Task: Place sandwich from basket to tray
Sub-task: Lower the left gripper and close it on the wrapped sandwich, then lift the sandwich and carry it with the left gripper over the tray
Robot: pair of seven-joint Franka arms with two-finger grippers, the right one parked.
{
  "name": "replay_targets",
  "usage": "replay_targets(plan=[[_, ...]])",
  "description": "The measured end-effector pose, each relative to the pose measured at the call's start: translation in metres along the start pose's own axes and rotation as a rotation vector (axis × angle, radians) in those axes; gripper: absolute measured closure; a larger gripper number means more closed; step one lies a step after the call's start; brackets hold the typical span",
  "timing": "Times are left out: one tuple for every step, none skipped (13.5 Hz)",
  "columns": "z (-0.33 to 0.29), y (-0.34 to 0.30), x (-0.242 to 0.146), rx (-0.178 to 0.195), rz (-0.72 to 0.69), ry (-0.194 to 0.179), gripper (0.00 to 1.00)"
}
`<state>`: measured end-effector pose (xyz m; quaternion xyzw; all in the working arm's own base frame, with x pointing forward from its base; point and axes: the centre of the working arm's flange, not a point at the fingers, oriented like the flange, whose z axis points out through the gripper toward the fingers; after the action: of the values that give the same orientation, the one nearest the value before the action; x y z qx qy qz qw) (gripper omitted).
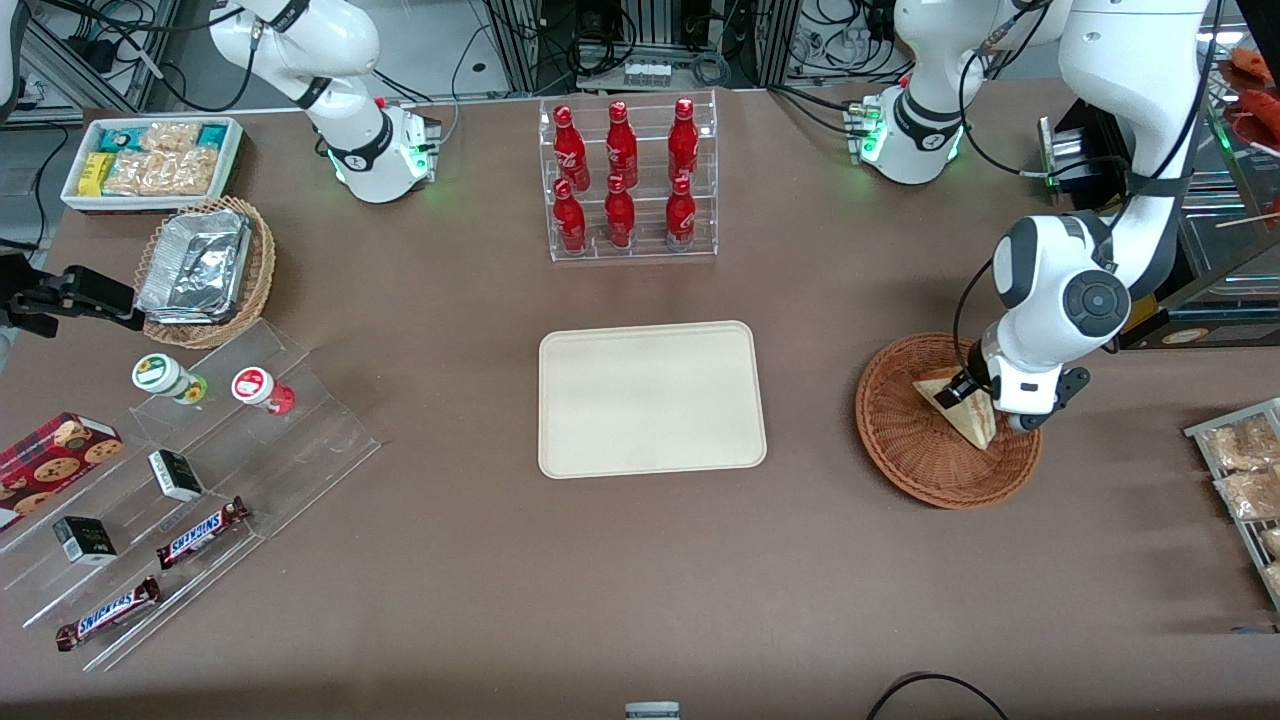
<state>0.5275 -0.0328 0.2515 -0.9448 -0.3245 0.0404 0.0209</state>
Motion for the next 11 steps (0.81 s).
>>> replay_targets(plan=[[0.000,0.000,0.000,0.001,-0.001,-0.002,0.42],[-0.001,-0.001,0.000,0.004,-0.001,-0.004,0.53],[-0.002,-0.001,-0.001,0.010,-0.001,-0.012,0.61],[-0.006,-0.002,-0.002,0.020,-0.001,-0.022,0.65],[-0.013,-0.002,-0.002,0.028,0.000,-0.031,0.68],[-0.023,-0.001,-0.002,0.036,0.006,-0.040,0.71],[-0.037,0.002,-0.001,0.049,0.016,-0.054,0.73],[-0.055,0.008,0.000,0.063,0.032,-0.070,0.77],[-0.073,0.016,-0.001,0.074,0.059,-0.084,0.82],[-0.092,0.028,-0.007,0.082,0.099,-0.095,0.85],[-0.108,0.045,-0.017,0.086,0.139,-0.100,0.85]])
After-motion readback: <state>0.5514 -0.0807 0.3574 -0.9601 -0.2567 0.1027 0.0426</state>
